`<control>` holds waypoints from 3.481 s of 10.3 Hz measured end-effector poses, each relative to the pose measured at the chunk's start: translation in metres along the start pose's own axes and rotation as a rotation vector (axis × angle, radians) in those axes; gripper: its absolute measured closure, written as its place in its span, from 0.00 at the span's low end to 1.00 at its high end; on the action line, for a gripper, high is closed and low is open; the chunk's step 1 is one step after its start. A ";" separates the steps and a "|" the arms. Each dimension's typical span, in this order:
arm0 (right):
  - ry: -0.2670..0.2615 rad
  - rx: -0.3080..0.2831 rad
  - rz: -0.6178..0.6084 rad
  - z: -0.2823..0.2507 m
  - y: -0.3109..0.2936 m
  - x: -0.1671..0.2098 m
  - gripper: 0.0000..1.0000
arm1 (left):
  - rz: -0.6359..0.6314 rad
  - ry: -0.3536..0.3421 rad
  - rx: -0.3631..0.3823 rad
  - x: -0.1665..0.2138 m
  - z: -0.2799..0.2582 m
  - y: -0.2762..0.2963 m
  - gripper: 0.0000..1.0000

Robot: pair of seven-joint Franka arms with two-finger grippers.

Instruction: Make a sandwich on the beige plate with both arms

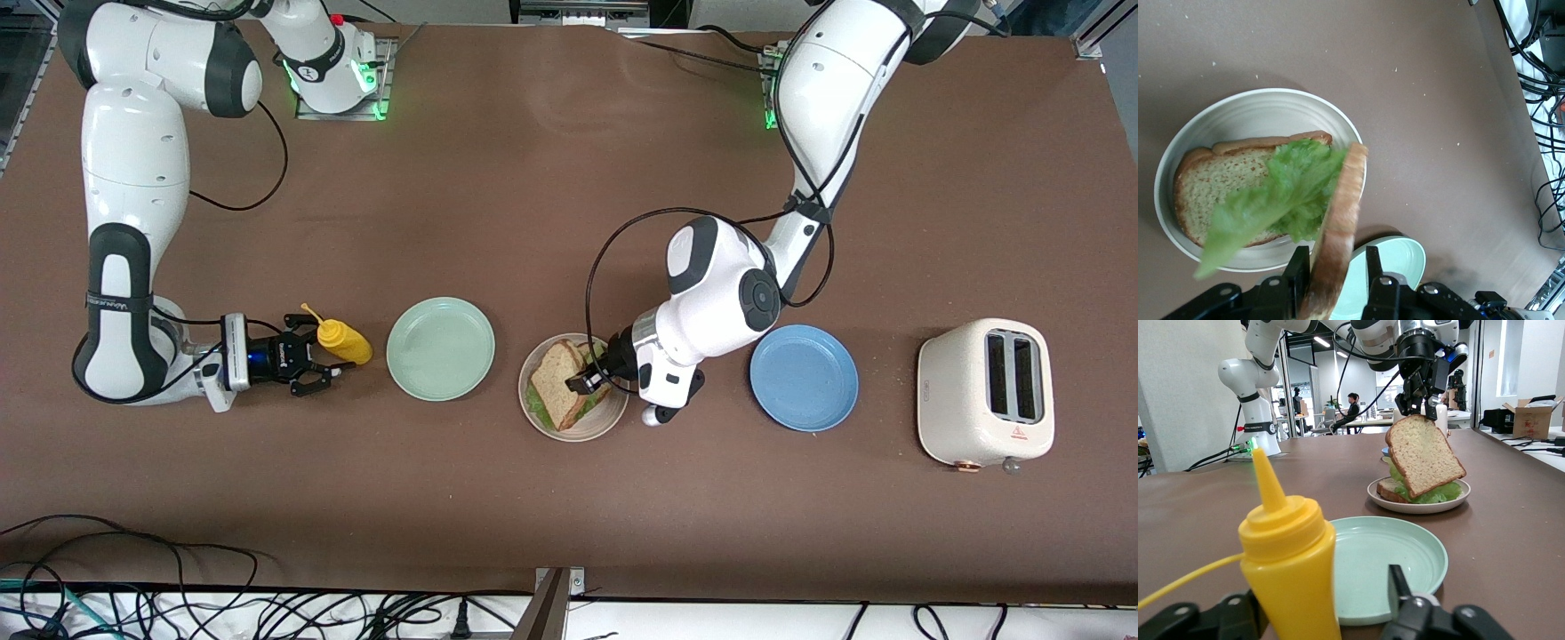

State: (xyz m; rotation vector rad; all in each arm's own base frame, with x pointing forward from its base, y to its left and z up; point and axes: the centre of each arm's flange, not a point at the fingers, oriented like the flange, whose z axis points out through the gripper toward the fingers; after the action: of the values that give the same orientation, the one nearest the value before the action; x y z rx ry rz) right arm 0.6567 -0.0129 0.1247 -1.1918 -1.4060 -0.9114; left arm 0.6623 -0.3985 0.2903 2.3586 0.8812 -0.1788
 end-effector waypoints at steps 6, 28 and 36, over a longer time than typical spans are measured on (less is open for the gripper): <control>-0.292 -0.092 0.206 -0.124 -0.012 0.043 0.00 | 0.004 -0.033 0.089 0.017 -0.003 -0.016 0.23; -1.075 -1.122 1.439 0.015 -0.087 0.396 0.00 | 0.499 0.161 0.579 0.120 -0.436 -0.095 0.00; -0.921 -1.277 1.506 -0.043 -0.120 0.424 0.00 | 0.634 0.132 0.594 0.121 -0.458 -0.118 0.00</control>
State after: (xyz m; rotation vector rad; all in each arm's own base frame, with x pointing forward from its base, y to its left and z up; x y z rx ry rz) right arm 0.5606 -0.0002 0.5564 -3.1497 0.1152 0.0702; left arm 0.6427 0.0066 0.5623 3.1040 0.0870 -0.0204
